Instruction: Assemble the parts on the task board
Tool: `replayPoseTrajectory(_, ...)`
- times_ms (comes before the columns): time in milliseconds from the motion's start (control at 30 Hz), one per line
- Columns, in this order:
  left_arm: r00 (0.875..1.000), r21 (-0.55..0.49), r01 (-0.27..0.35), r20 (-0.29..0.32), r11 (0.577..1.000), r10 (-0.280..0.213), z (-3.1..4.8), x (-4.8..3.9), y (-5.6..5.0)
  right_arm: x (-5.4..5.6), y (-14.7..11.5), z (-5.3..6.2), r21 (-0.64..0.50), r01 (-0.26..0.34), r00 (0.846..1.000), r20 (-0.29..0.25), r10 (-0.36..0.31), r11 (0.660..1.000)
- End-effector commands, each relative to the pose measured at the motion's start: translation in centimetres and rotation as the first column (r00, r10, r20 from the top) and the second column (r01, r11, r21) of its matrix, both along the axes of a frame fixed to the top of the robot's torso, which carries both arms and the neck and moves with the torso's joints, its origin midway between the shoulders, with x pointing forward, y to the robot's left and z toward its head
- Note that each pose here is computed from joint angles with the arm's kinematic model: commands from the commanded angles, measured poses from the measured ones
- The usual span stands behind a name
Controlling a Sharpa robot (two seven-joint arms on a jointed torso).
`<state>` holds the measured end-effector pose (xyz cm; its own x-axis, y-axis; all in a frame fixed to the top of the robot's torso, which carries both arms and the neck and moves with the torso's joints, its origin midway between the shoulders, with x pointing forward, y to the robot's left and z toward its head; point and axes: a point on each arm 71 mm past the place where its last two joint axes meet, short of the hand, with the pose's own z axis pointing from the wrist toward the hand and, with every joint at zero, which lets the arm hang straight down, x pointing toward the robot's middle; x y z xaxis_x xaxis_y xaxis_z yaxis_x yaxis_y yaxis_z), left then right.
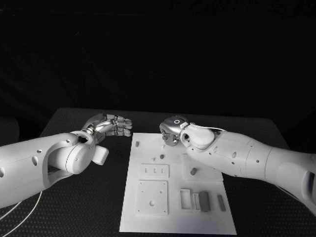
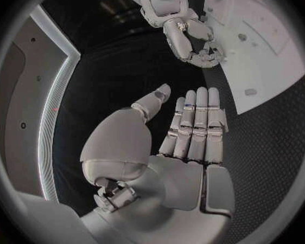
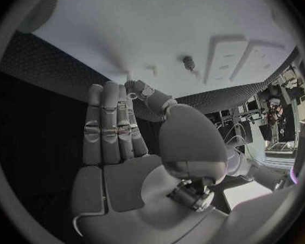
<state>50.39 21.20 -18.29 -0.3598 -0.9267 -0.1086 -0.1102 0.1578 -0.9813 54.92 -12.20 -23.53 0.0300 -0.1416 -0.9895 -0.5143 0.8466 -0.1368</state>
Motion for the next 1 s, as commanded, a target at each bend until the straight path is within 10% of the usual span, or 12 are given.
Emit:
replayPoseTrajectory(33, 1.000, -0.006, 0.017, 0.010, 1.000, -0.017, 0.28, -0.05, -0.30, 0.03, 0.18, -0.11, -0.026, -0.009, 1.000, -0.005, 0.009, 1.000)
replayPoseTrajectory(1000, 1.000, -0.009, 0.024, 0.011, 1.000, -0.023, 0.60, -0.36, -0.42, 0.27, 0.66, -0.75, -0.109, -0.010, 1.000, -0.030, 0.007, 0.994)
